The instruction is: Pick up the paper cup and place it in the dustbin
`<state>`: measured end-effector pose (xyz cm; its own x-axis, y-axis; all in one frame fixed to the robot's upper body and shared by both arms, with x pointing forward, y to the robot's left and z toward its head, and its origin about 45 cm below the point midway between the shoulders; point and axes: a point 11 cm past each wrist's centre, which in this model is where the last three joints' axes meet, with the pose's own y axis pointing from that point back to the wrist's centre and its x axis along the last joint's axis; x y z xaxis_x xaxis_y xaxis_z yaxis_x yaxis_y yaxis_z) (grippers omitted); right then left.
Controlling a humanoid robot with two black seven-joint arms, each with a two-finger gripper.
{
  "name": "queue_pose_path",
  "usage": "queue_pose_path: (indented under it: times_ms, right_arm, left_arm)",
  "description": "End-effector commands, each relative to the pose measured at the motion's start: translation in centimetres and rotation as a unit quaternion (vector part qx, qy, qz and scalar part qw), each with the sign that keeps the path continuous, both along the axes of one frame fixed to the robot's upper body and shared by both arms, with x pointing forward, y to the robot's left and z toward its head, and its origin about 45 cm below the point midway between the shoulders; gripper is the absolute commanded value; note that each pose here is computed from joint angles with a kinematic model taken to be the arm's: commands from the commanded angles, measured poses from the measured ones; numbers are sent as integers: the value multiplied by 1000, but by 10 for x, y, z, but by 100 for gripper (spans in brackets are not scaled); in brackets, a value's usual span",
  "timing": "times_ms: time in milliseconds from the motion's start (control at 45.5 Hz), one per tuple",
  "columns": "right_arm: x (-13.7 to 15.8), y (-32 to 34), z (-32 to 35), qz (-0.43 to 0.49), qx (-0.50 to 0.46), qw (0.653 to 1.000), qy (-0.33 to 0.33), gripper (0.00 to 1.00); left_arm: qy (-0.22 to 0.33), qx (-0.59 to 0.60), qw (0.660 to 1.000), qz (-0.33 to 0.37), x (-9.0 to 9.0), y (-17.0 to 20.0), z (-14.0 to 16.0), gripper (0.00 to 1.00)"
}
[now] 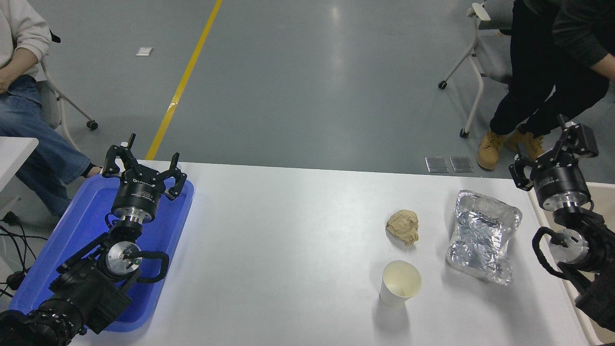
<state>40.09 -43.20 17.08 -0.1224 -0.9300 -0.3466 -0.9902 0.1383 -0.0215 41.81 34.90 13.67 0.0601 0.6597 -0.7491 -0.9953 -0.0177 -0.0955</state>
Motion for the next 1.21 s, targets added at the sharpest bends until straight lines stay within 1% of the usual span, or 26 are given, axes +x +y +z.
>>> queue_pose_path:
  times_ms: [0,703,967,1187]
  right_arm:
    - [1,3,0,3,5,1000,-1,100]
    - [-2,-1,-2,2,-1,1000,3,100]
    - [8,2,11,5,-2,1000,-12,100]
    - [5,0,7,3,-3,1000,-7,100]
  left_arm:
    - [1,0,1000,0,0,0,0,100]
    - [0,0,1000,0,0,0,0,100]
    - [0,0,1000,0,0,0,0,100]
    - [0,0,1000,0,0,0,0,100]
